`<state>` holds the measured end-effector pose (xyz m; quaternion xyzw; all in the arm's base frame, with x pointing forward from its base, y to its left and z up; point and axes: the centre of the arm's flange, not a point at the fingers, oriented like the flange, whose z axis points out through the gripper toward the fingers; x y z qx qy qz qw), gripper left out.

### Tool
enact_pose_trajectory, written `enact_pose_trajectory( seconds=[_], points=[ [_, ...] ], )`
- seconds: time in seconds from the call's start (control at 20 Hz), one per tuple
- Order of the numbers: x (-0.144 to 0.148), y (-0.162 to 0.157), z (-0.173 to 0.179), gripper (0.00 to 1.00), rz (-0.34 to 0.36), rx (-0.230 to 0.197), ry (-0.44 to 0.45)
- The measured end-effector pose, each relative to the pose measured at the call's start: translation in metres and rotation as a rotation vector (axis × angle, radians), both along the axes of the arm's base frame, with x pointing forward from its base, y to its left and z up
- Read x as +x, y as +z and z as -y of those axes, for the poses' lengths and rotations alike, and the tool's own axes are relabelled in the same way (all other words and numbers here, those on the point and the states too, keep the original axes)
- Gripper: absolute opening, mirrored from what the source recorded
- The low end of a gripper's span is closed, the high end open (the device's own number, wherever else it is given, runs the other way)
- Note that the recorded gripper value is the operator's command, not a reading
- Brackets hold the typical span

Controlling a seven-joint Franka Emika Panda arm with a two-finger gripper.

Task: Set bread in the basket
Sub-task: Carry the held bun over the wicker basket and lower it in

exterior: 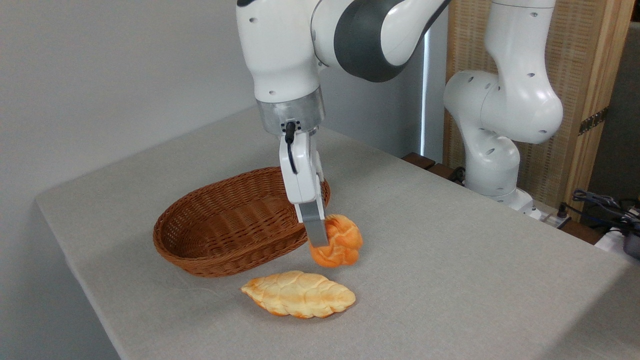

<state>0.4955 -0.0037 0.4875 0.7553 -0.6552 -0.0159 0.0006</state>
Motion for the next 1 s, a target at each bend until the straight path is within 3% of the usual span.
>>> enact_pose_trajectory(
  seconds=[0.2,0.4,0.5,0.6,0.65,0.75,1.0],
  points=[
    [0.005,0.015,0.008,0.45,0.019,-0.126,0.255],
    [0.008,0.024,0.014,0.48,0.016,-0.209,0.387],
    [0.011,0.034,0.015,0.54,0.028,-0.233,0.436],
    [0.012,0.040,0.016,0.70,0.031,-0.249,0.489],
    [0.013,0.042,0.017,0.71,0.029,-0.265,0.513],
    [0.013,0.044,0.019,1.00,0.025,-0.287,0.537],
    [0.015,0.036,0.026,1.00,-0.003,-0.289,0.557]
  ],
)
